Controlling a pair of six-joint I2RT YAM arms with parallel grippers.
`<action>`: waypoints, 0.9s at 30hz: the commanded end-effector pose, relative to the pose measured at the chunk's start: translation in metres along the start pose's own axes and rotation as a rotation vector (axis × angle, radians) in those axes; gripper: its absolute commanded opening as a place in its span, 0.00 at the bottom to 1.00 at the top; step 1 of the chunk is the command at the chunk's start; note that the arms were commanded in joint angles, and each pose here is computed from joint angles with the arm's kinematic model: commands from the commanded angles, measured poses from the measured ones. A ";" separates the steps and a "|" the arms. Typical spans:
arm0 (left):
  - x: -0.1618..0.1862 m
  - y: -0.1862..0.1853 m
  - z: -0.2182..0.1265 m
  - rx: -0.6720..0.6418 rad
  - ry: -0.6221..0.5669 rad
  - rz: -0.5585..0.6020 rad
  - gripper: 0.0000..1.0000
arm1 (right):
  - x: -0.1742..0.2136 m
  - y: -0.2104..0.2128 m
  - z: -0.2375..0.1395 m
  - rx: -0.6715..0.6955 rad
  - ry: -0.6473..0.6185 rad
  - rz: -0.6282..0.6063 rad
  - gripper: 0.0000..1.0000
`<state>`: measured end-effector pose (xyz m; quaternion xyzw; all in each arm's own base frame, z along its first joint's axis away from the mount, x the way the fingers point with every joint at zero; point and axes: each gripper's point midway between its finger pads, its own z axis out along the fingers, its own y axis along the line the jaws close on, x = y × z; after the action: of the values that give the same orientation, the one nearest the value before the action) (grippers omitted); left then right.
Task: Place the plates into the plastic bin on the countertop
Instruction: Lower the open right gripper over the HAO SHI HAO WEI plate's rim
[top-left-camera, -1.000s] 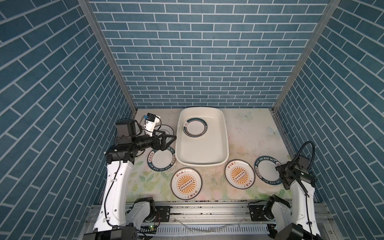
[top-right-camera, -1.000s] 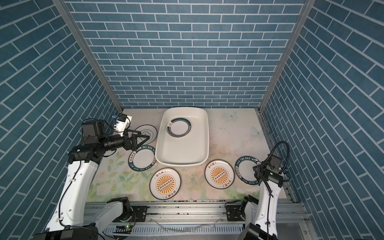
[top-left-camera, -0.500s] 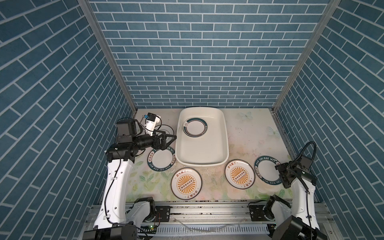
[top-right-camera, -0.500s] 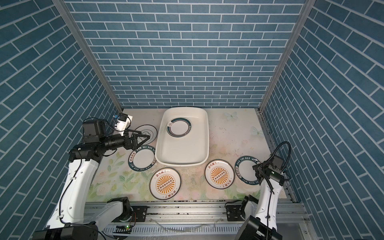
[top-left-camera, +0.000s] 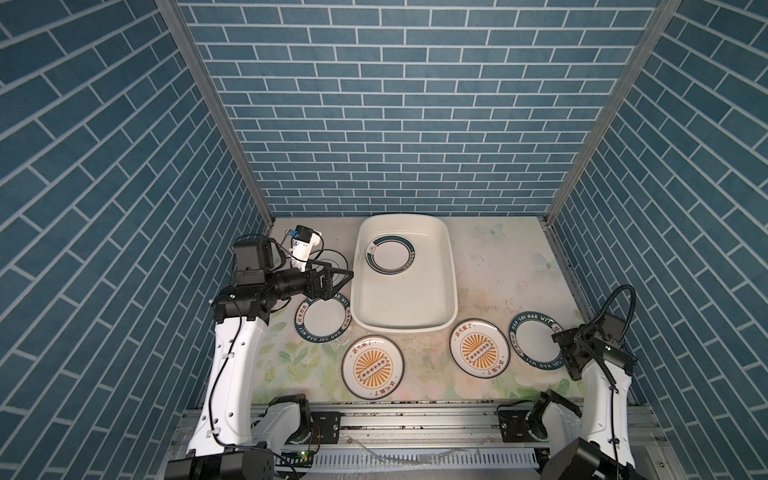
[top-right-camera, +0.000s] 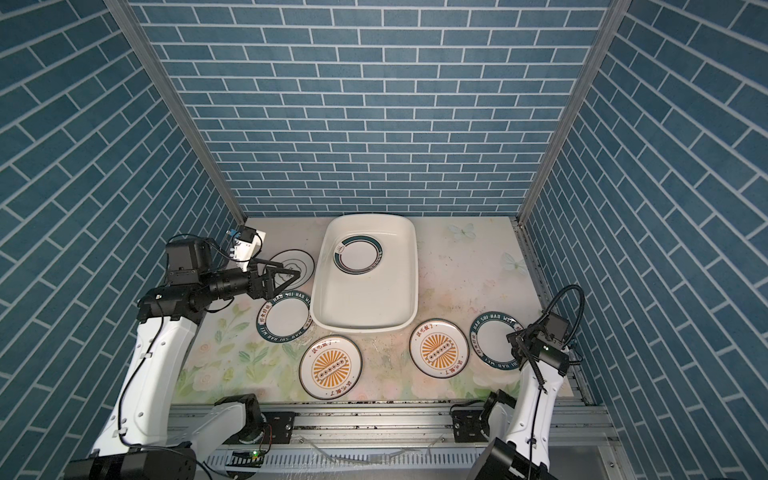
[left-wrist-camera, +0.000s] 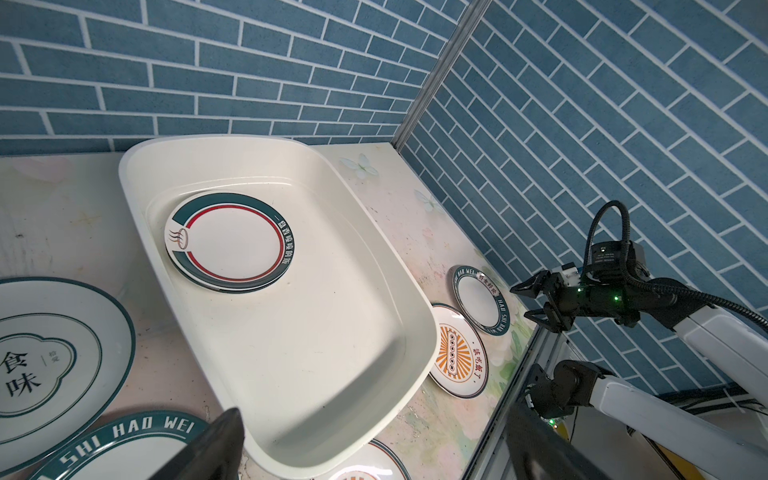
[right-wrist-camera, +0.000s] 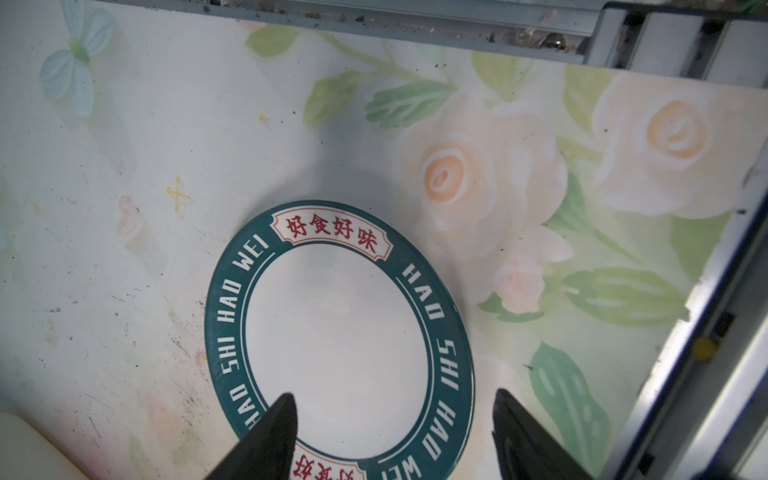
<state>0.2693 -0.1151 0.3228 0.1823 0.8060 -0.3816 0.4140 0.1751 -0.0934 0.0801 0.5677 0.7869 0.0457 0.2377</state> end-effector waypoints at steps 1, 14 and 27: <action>-0.006 -0.009 -0.003 0.016 -0.009 0.022 0.99 | -0.008 -0.013 -0.009 0.078 -0.038 -0.013 0.74; -0.005 -0.010 -0.005 0.009 -0.010 0.029 0.99 | -0.001 -0.014 0.017 0.057 0.021 0.022 0.74; -0.004 -0.012 -0.006 0.011 -0.010 0.032 1.00 | 0.005 -0.016 0.029 0.010 0.054 0.068 0.74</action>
<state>0.2676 -0.1156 0.3234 0.1824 0.8068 -0.3817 0.4125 0.1695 -0.1033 0.0512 0.6000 0.7695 0.0504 0.2127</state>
